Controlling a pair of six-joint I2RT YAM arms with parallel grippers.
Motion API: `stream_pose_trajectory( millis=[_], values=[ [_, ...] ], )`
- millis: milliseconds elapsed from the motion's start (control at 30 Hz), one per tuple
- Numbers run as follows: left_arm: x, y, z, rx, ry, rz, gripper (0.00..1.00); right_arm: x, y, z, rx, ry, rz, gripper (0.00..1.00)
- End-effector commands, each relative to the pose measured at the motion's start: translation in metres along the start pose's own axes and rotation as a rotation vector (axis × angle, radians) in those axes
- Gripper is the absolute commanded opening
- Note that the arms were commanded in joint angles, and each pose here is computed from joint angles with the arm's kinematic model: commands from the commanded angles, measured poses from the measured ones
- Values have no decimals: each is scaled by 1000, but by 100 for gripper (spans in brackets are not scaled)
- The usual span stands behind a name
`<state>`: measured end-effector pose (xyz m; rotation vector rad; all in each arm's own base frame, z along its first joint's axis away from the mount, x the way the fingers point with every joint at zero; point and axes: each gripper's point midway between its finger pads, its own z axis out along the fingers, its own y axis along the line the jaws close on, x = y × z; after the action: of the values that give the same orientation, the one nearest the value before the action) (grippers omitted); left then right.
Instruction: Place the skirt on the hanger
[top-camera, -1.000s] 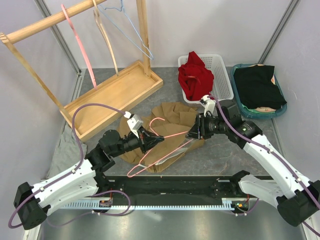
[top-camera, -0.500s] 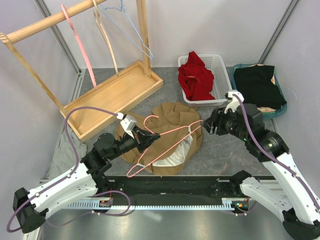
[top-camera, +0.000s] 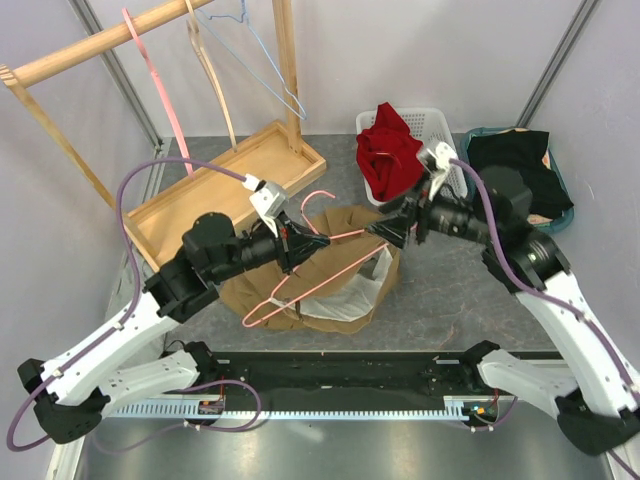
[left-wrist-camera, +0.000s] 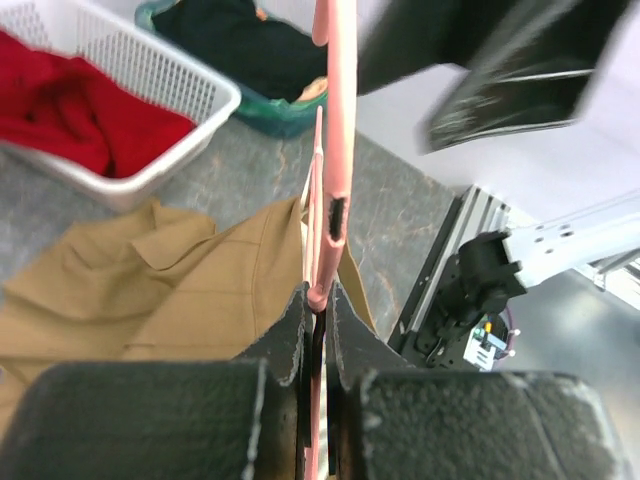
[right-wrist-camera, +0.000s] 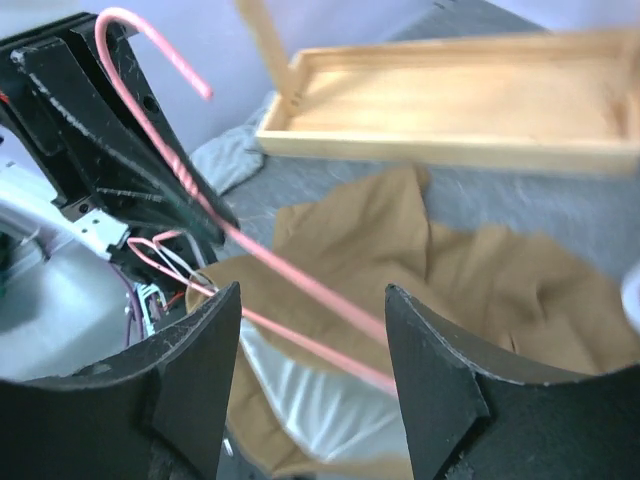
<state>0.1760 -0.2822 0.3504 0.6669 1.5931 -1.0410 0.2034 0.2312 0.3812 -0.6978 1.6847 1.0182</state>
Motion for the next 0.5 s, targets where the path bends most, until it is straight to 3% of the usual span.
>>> stream_pose_trajectory(
  millis=[0,267,467],
  values=[
    [-26,-28,-9,114,40,71,2,-48,39,9,-257,-83,-261,67],
    [-34,-50,-21,216,65,79,2,-48,71,2,-496,-19,-403,69],
    [-31,-50,-22,212,67,67,2,-6,71,7,-480,165,-363,76]
  ],
)
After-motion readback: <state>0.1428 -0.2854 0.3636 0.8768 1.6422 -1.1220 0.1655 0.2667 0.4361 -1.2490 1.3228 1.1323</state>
